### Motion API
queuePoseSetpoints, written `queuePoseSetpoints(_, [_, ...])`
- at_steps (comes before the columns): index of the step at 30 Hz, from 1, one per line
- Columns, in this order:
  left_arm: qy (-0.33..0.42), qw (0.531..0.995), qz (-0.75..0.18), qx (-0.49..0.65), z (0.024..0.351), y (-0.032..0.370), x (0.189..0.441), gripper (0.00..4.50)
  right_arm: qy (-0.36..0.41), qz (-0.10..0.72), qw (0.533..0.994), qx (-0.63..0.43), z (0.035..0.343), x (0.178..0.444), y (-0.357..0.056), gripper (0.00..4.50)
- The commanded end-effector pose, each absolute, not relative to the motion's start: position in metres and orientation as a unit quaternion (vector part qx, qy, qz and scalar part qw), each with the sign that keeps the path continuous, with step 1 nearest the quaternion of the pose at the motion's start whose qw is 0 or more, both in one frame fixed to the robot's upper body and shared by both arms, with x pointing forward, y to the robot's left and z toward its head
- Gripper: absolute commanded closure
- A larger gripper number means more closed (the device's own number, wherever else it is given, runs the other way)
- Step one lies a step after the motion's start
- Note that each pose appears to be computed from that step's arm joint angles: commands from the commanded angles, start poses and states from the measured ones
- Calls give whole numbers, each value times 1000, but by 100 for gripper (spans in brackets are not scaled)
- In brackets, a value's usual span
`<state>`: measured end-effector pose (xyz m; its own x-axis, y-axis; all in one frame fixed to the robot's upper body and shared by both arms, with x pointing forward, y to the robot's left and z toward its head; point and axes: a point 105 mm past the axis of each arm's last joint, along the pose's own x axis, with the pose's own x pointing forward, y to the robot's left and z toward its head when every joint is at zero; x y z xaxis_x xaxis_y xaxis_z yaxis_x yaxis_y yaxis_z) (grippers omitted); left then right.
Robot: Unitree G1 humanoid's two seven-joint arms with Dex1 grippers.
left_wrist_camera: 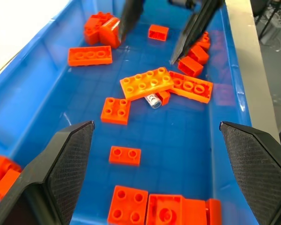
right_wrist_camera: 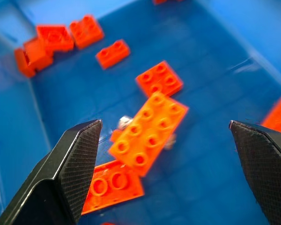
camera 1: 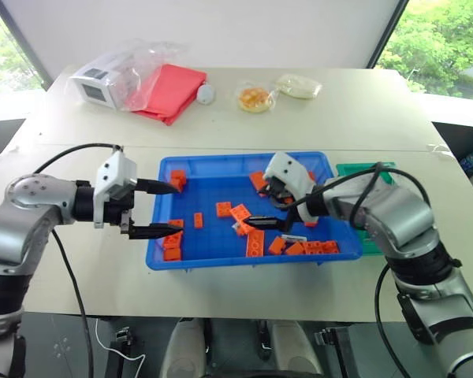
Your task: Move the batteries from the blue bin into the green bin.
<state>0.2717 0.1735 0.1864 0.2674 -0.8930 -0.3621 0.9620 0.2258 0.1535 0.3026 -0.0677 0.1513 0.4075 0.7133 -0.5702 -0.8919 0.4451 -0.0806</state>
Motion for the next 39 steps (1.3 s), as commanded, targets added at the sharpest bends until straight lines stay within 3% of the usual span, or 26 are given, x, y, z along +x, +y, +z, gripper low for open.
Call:
queuePoseSetpoints(1, [81,781,-590,187,198,175,268,0,225,506,809,-198,150,295,-59,2])
queuePoseSetpoints(12, [79,784,-588,181,198,172,268,0,233,497,806,-221,126,303,-56,2])
queuePoseSetpoints(15, [76,784,-588,182,200,171,269,0,227,495,807,-228,125,306,-59,82])
queuePoseSetpoints(20, [72,784,-588,183,202,170,271,0,205,501,810,-224,139,308,-60,337])
queuePoseSetpoints(21, [71,785,-588,184,202,170,272,0,194,505,811,-220,147,309,-57,339])
queuePoseSetpoints(27, [67,786,-586,185,205,171,276,0,129,538,805,-214,177,321,-18,339])
queuePoseSetpoints(32, [59,788,-584,185,209,167,279,0,115,563,790,-213,168,334,34,339])
queuePoseSetpoints(35, [58,788,-584,185,210,166,278,0,117,577,773,-237,158,336,49,179])
queuePoseSetpoints(39, [60,792,-579,184,208,170,277,0,99,583,749,-298,164,343,36,7])
